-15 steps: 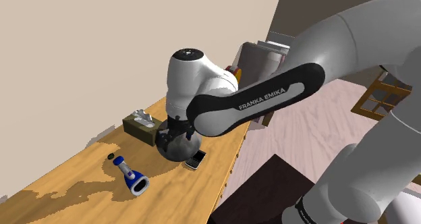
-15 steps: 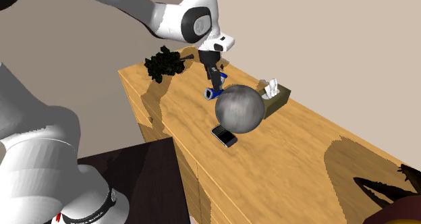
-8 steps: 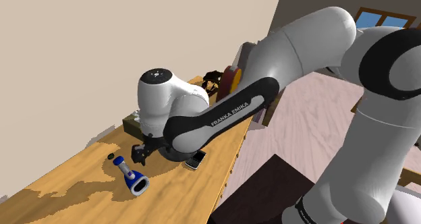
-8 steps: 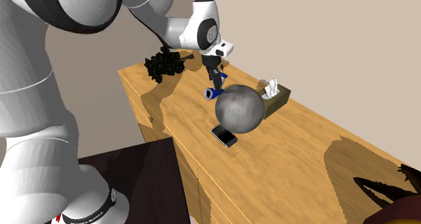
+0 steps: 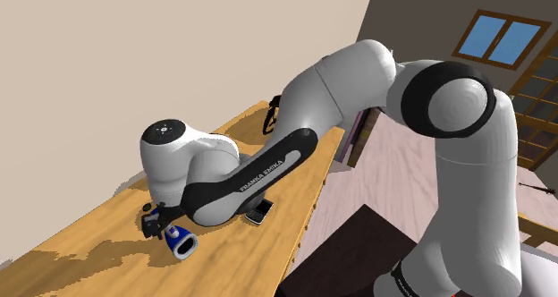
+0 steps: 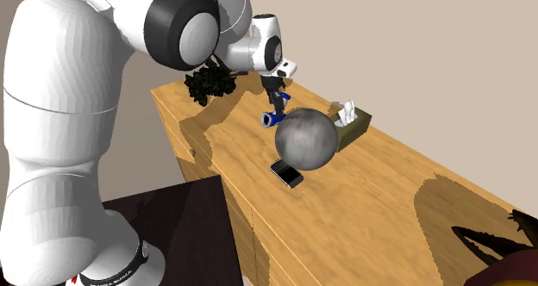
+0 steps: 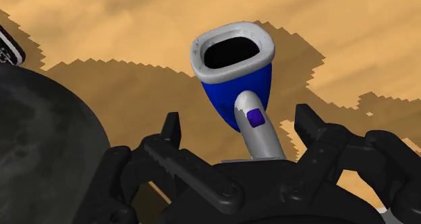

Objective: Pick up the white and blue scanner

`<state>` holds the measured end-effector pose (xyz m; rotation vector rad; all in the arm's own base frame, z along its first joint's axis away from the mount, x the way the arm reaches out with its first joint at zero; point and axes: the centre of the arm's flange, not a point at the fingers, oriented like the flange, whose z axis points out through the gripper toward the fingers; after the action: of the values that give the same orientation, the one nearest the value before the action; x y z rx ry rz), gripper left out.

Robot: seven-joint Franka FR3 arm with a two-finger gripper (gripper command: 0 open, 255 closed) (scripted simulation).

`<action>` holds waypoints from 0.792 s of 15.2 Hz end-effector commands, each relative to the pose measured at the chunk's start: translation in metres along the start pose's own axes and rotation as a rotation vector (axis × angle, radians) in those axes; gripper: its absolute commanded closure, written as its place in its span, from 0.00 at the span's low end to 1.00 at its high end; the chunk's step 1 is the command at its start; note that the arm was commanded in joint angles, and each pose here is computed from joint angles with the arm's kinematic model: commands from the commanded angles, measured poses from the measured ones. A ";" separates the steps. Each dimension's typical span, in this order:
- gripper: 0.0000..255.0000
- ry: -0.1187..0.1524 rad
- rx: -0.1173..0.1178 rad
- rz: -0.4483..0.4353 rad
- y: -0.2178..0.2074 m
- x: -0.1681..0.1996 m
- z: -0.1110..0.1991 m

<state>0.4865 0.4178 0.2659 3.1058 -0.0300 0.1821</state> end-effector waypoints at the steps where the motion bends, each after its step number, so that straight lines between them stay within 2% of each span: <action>1: 0.00 0.001 0.000 0.000 -0.004 0.000 0.011; 6: 0.00 0.001 0.000 0.000 -0.005 -0.003 0.040; 8: 0.00 0.001 0.000 0.000 -0.005 -0.003 0.040; 9: 1.00 0.001 0.000 0.000 -0.005 -0.003 0.040; 12: 1.00 0.001 0.000 0.000 -0.005 -0.003 0.040</action>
<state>0.4878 0.4218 0.2259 3.1056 -0.0290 0.1832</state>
